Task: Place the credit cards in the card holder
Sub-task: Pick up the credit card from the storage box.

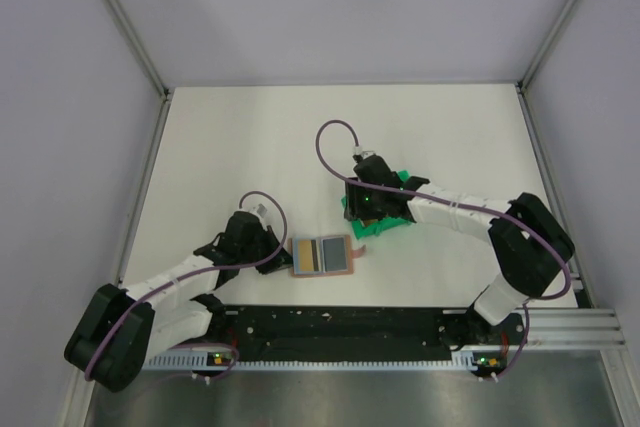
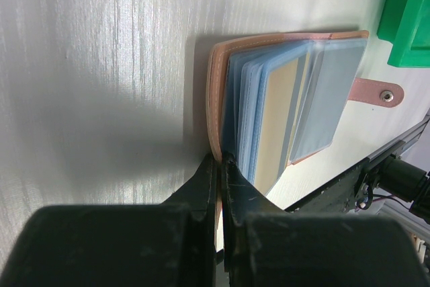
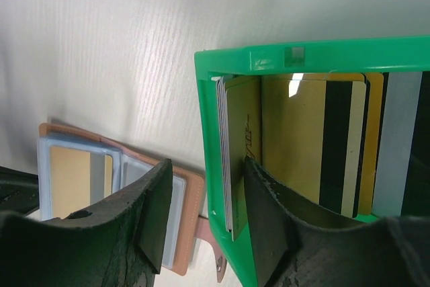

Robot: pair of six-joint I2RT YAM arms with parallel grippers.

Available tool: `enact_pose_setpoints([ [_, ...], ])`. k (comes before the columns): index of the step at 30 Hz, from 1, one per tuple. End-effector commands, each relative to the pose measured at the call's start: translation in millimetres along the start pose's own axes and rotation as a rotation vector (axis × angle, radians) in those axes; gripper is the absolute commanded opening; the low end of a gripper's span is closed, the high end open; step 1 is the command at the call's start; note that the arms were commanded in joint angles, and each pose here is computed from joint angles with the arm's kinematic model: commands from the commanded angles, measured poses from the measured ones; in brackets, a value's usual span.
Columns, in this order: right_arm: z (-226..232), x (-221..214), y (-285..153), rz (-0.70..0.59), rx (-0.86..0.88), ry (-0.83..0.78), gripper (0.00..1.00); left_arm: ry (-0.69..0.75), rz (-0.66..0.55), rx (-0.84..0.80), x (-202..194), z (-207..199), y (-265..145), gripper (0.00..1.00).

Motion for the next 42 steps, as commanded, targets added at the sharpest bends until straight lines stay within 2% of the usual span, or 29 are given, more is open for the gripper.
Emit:
enact_pose_setpoints([
  [1, 19.7, 26.0, -19.2, -0.077, 0.069, 0.005, 0.46, 0.017, 0.010, 0.054, -4.6, 13.0, 2.1, 0.00],
  [14, 17.6, 29.2, -23.4, -0.097, 0.061, 0.011, 0.43, 0.014, 0.011, 0.049, -5.5, 13.0, 2.8, 0.00],
  [25, 13.8, 29.2, -23.8, -0.100, 0.046, 0.025, 0.34, 0.014, 0.014, 0.046, -5.8, 12.1, 2.9, 0.00],
  [37, 11.0, 33.3, -27.9, -0.117, 0.040, 0.035, 0.22, 0.009, 0.012, 0.045, -4.3, 11.5, 3.3, 0.00],
  [42, 7.3, 33.9, -28.4, -0.125, 0.028, 0.040, 0.08, 0.011, 0.015, 0.043, -4.1, 11.1, 4.2, 0.00],
])
Point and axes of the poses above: each gripper's point midway between its finger pads, its own y axis out along the fingers, its own z axis along the line the jaws close on, x = y × z, the point moved 1 cm from there along -y, back along the fingers, and after that the axes turned 9 degrees about y, right-handed, at the moved point
